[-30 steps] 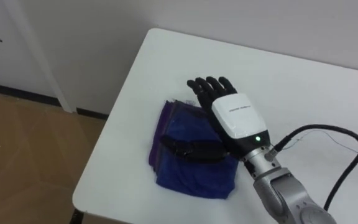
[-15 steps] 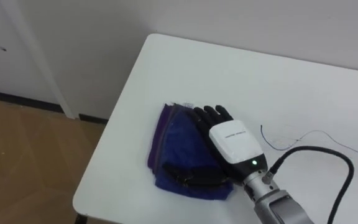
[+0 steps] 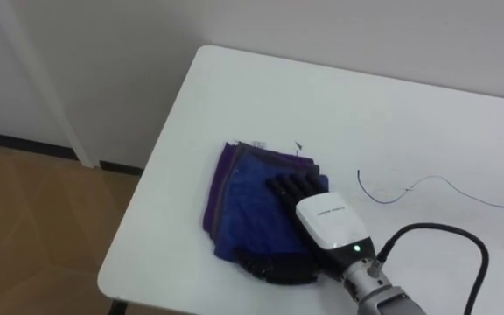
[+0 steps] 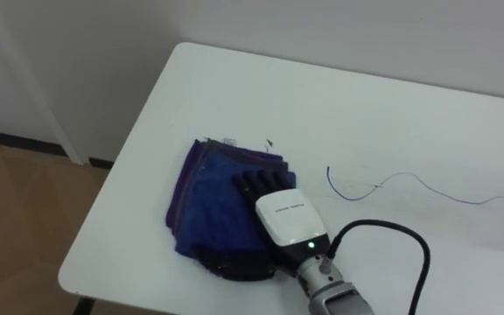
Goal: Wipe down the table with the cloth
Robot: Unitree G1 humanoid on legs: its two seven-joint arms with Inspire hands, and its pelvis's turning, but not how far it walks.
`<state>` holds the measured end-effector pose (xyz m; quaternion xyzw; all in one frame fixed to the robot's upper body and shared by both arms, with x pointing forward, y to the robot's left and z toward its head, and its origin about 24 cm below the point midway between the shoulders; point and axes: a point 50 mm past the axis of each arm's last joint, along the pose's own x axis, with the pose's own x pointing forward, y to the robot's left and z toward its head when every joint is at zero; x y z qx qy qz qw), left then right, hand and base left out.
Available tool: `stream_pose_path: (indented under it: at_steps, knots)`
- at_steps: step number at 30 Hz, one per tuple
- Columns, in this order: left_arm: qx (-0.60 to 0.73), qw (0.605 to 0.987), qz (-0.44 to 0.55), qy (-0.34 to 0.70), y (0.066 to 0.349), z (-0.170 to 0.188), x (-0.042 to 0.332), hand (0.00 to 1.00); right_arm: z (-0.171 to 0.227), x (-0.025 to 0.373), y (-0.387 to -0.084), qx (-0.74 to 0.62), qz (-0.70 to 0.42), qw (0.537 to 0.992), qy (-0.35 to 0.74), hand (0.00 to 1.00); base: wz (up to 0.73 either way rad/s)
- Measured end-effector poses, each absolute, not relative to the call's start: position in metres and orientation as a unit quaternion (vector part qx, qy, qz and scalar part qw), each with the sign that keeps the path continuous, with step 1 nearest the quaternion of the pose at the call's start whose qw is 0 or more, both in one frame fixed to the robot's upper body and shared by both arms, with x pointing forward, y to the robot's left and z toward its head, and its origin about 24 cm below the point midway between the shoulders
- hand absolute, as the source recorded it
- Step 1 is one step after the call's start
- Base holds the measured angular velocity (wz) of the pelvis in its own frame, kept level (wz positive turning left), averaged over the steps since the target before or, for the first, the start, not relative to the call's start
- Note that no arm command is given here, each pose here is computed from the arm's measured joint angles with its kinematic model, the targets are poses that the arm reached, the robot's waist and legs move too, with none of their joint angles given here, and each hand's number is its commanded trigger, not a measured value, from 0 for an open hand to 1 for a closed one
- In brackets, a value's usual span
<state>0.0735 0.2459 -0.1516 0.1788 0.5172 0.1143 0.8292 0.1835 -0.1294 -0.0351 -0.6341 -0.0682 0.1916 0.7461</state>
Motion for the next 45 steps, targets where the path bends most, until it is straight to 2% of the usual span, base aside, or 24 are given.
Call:
stream_pose_path:
  at_steps: [8,27,35,38,41,42,44,45]
  knots:
    - [0.176,0.829,0.118,0.518,0.247,-0.152,0.073,0.0,-0.026,0.188,-0.132,-0.633,0.143,0.753,-0.108,1.0,0.0]
    - [0.167,0.829,0.116,0.522,0.242,-0.153,0.07,0.0,-0.018,0.206,-0.129,-0.636,0.153,0.747,-0.122,1.0,0.04]
    - [0.167,0.84,0.109,0.504,0.236,-0.151,0.078,0.0,-0.01,0.252,-0.136,-0.622,0.138,0.766,-0.083,1.0,-0.01]
    - [0.165,0.839,0.112,0.506,0.236,-0.15,0.077,0.0,-0.012,0.273,-0.156,-0.611,0.11,0.783,-0.031,1.0,0.12]
    - [0.161,0.827,0.129,0.523,0.244,-0.151,0.066,0.0,-0.016,0.288,-0.196,-0.575,0.042,0.815,0.052,1.0,0.23]
    - [0.159,0.823,0.134,0.528,0.246,-0.151,0.062,0.0,-0.016,0.29,-0.205,-0.573,0.029,0.817,0.064,1.0,0.22]
    - [0.157,0.809,0.153,0.545,0.254,-0.151,0.049,0.0,-0.022,0.283,-0.245,-0.566,-0.032,0.815,0.12,1.0,0.34]
    - [0.158,0.806,0.156,0.549,0.256,-0.151,0.046,0.0,-0.023,0.281,-0.254,-0.563,-0.047,0.814,0.131,1.0,0.22]
